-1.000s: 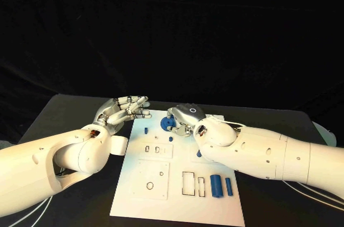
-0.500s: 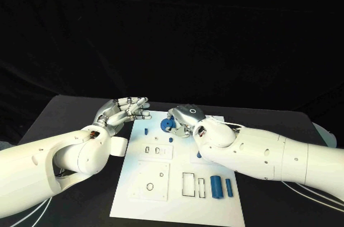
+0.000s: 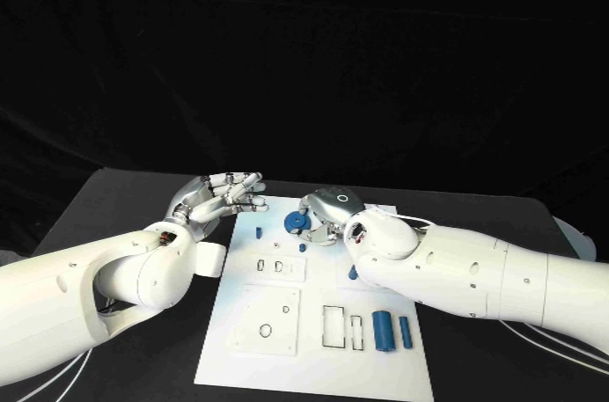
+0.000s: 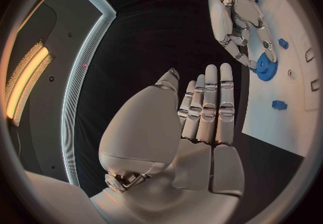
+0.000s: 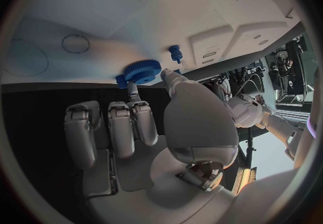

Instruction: Assemble the parts on the task board

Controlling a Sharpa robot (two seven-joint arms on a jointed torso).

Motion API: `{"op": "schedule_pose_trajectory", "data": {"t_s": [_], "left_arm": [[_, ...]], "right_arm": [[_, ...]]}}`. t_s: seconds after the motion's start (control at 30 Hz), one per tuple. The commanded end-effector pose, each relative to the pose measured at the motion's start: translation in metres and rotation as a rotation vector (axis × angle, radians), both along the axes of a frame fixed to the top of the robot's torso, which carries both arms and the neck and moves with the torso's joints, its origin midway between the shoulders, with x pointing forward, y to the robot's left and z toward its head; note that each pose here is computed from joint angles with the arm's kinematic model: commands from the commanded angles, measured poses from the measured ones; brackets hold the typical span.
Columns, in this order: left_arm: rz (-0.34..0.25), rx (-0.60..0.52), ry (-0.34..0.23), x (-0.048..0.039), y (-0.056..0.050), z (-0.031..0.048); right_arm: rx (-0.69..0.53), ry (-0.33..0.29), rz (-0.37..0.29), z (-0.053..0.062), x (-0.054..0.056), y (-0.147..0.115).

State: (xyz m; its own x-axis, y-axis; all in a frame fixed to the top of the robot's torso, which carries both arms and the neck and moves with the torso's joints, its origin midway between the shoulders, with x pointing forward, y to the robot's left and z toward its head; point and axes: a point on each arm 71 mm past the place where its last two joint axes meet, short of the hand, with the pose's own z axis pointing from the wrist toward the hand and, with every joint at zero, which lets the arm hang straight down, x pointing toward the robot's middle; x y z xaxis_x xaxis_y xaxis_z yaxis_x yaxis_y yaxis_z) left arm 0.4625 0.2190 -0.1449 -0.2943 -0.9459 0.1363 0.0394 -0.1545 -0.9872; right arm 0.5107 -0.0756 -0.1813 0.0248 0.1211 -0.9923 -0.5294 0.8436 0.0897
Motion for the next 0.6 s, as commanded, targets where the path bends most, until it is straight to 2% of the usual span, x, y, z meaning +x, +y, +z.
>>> {"op": "schedule_pose_trajectory", "data": {"t_s": [0.03, 0.33, 0.47, 0.6], "left_arm": [[-0.029, -0.014, -0.002, -0.0004, -0.003, 0.0014], [-0.048, -0.018, 0.005, -0.0005, -0.004, 0.0010], [-0.049, -0.018, 0.005, -0.0005, -0.004, 0.0010], [-0.046, -0.017, 0.005, -0.0003, -0.003, 0.0009]], "right_arm": [[-0.021, 0.047, -0.001, -0.004, 0.001, 0.000], [0.021, 0.068, -0.038, -0.003, 0.004, -0.008], [0.059, 0.042, -0.038, 0.001, 0.000, -0.014], [0.122, 0.006, -0.032, 0.011, -0.006, -0.027]]}}
